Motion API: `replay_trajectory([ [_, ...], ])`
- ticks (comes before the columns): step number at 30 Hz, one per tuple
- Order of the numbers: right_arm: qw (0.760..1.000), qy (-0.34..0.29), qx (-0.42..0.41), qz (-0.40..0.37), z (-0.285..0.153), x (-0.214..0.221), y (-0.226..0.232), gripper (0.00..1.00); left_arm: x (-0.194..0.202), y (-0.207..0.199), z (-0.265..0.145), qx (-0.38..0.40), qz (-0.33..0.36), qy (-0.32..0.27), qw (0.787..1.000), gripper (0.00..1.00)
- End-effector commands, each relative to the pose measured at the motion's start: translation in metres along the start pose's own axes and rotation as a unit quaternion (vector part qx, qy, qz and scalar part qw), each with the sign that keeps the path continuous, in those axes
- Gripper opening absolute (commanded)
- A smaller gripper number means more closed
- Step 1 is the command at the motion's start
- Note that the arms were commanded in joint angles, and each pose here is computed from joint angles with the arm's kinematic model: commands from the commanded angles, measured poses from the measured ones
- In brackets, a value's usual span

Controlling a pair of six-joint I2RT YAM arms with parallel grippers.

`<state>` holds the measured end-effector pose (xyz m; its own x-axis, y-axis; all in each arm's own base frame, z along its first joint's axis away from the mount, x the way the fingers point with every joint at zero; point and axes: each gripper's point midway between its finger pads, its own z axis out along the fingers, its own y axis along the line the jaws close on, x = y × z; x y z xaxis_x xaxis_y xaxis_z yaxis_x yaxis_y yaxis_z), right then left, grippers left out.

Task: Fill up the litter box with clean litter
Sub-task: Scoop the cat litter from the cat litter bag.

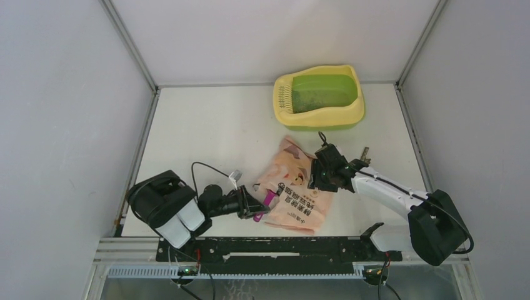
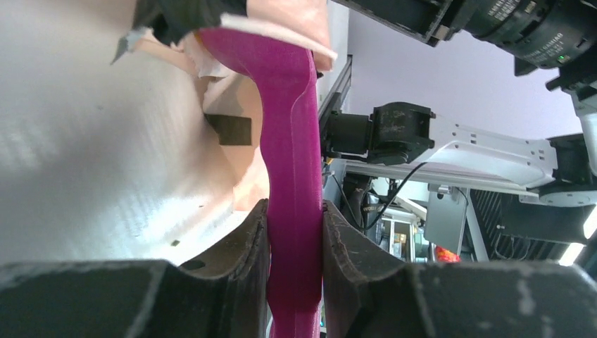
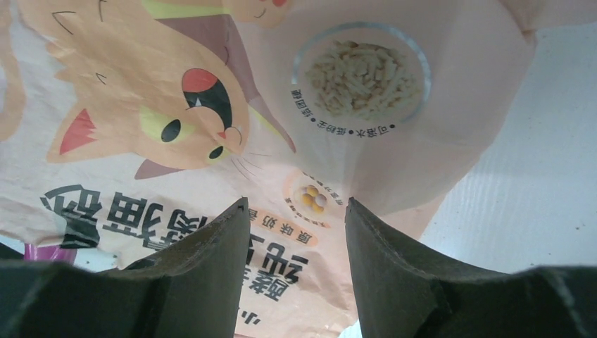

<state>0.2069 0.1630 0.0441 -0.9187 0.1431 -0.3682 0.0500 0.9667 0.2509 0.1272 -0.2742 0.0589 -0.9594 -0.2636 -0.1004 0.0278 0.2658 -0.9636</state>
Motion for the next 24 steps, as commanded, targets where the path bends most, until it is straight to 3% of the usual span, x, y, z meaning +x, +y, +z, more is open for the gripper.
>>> replay_trajectory([
  [1, 0.999, -0.033, -0.032, 0.013, -0.007, -0.019, 0.022, 0.6, 0.013, -0.01, -0.013, 0.023, 0.017, -0.004, 1.0, 0.02],
  [24, 0.998, -0.06, -0.023, 0.016, -0.025, -0.035, 0.013, 0.6, 0.035, -0.038, -0.042, 0.069, 0.038, -0.011, 0.997, 0.02],
])
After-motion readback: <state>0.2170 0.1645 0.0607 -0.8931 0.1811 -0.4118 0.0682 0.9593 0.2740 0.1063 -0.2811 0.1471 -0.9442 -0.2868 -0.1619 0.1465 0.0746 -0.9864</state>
